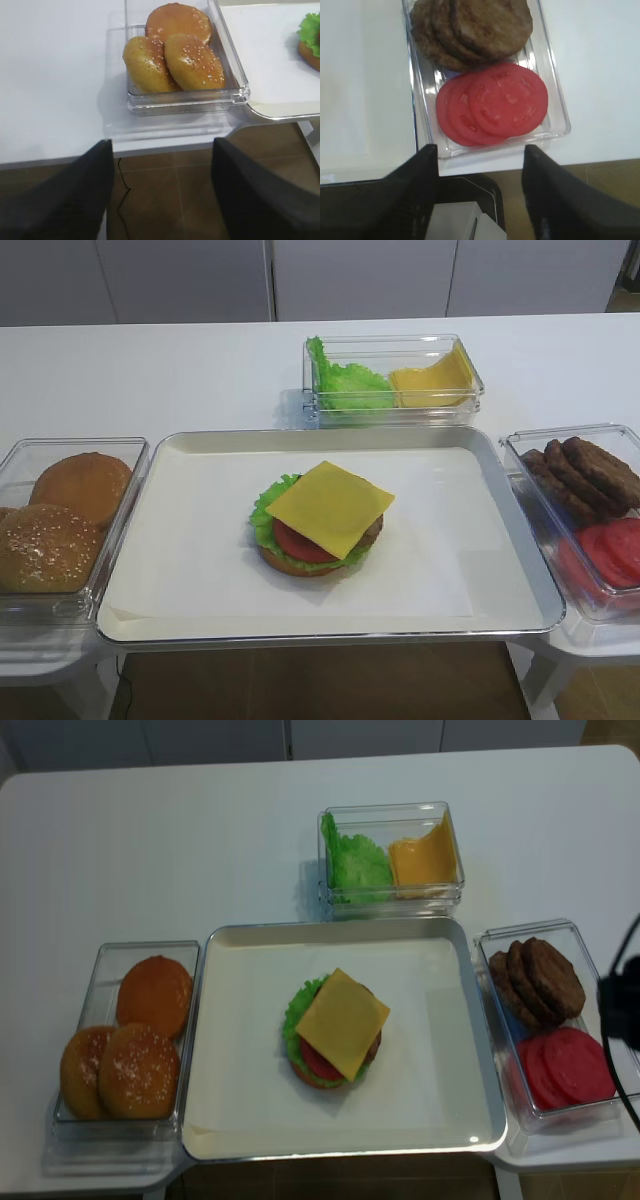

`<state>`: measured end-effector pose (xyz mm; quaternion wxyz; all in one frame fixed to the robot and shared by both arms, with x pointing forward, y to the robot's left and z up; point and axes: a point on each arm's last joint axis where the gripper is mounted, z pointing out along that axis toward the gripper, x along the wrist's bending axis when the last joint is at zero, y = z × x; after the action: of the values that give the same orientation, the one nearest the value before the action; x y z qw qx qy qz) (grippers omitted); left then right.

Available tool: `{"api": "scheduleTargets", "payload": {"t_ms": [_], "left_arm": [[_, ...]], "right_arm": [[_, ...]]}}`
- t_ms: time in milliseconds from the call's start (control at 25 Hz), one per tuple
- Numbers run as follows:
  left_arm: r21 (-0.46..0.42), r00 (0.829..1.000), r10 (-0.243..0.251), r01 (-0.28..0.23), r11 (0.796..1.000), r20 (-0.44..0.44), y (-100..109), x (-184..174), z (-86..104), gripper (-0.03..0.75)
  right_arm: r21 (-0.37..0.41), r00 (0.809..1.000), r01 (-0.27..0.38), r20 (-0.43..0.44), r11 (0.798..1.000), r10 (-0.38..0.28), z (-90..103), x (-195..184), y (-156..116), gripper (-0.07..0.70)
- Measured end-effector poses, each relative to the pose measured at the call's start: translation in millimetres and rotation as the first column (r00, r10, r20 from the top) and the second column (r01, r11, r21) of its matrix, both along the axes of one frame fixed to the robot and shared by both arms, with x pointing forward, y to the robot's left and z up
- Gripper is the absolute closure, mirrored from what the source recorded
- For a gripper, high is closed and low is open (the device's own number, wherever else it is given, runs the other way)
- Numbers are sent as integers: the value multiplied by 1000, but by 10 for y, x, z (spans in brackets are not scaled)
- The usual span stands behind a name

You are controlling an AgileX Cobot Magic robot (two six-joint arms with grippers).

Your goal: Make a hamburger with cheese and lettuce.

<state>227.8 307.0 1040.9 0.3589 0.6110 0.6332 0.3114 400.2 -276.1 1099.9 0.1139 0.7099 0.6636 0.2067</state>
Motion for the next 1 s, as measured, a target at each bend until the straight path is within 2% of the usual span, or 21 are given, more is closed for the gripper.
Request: {"api": "scheduleTargets", "payload": {"t_ms": [280, 560, 680, 920, 1000], "left_arm": [[0, 1000, 0, 0, 1000, 0, 0, 0, 0, 260], [0, 1000, 0, 0, 1000, 0, 0, 0, 0, 260], [0, 1000, 0, 0, 1000, 0, 0, 0, 0, 260], [0, 1000, 0, 0, 1000, 0, 0, 0, 0, 260], [0, 1000, 0, 0, 1000, 0, 0, 0, 0, 260]], "right_arm": [[8, 993, -9, 115, 1000, 8, 84, -548, -54, 228], [-18, 978, -55, 200, 998, 58, -68, -1115, -109, 228], [-33, 959, -74, 273, 997, 80, -147, -1325, -130, 228], [-40, 904, -77, 419, 996, 87, -298, -1587, -157, 228], [-41, 895, -77, 438, 996, 87, -378, -1624, -161, 228]]}}
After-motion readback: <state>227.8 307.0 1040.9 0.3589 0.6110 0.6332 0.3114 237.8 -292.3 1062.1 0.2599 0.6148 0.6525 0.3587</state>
